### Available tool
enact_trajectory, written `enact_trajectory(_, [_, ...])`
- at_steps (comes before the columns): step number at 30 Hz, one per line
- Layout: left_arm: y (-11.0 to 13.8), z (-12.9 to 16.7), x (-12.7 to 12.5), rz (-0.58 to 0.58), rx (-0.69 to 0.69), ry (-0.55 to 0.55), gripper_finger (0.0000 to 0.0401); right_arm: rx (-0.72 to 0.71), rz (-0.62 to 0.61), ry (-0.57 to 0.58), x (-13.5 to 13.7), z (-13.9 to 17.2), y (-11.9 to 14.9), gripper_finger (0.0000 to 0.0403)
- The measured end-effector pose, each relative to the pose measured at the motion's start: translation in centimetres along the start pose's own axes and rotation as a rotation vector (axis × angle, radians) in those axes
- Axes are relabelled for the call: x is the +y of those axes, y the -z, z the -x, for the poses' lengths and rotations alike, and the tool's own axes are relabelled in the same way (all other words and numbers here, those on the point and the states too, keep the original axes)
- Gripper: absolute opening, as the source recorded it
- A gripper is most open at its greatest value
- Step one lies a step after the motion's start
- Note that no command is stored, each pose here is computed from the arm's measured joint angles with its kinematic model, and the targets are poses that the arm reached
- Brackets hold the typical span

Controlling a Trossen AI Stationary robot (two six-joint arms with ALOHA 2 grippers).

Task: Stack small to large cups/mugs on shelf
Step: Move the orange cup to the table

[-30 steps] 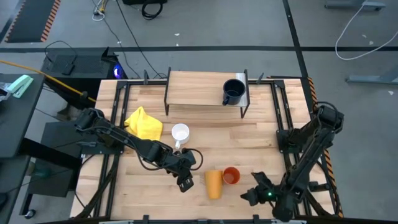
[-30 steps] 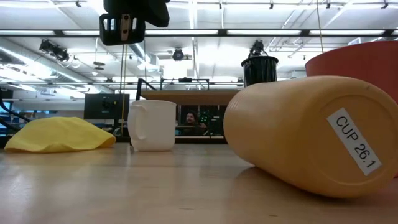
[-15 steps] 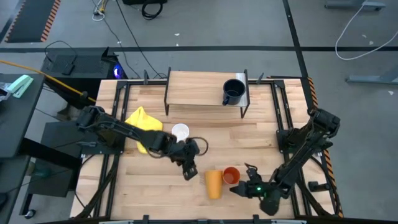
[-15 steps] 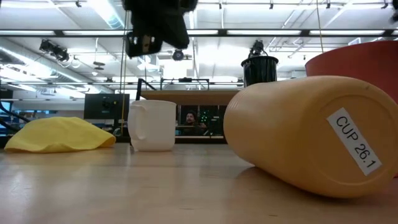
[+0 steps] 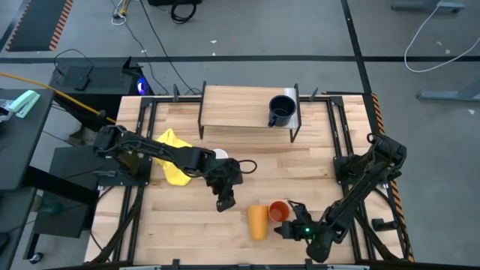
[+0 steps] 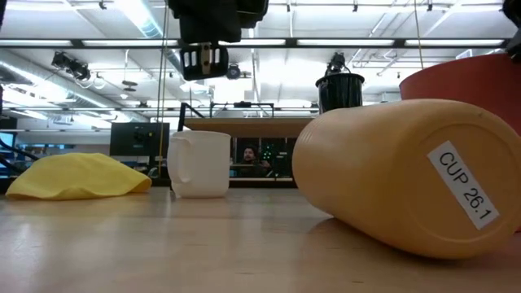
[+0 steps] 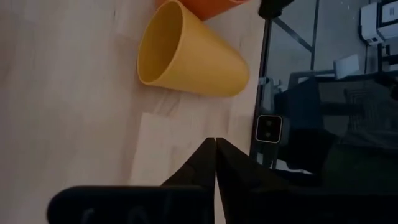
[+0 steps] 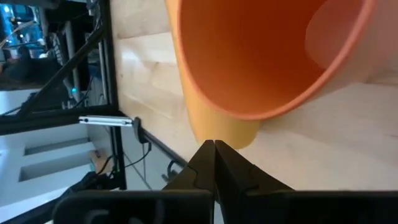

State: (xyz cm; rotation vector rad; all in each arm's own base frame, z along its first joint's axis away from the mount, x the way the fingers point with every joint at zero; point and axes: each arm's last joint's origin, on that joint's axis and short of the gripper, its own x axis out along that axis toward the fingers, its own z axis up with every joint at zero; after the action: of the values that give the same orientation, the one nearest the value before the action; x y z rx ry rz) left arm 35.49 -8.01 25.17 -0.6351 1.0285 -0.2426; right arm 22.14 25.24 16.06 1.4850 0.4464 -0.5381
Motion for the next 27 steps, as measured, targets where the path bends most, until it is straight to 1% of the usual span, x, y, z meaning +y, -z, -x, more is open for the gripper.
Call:
enact_trajectory(6, [0.0, -0.1, -0.2, 0.0, -0.003, 0.007, 0.003, -0.013, 0.019, 0.042, -0.1, -0.5, -0.5, 0.001])
enact_trajectory(16, [0.0, -0.3, -1.2, -0.04, -0.043, 0.053, 0.0012, -0.039, 0.052, 0.074, -0.2, -0.5, -1.1, 0.001])
enact_trajectory(24, [0.4, -0.7, -2.0, -0.044, -0.042, 0.073, 0.0024, -0.076, 0.053, 0.089, 0.0, -1.1, -1.9, 0.001])
enact_trajectory(27, [0.6, -0.8, -2.4, -0.052, -0.041, 0.083, 0.0023, -0.097, 0.058, 0.103, 0.1, -1.4, -2.3, 0.001])
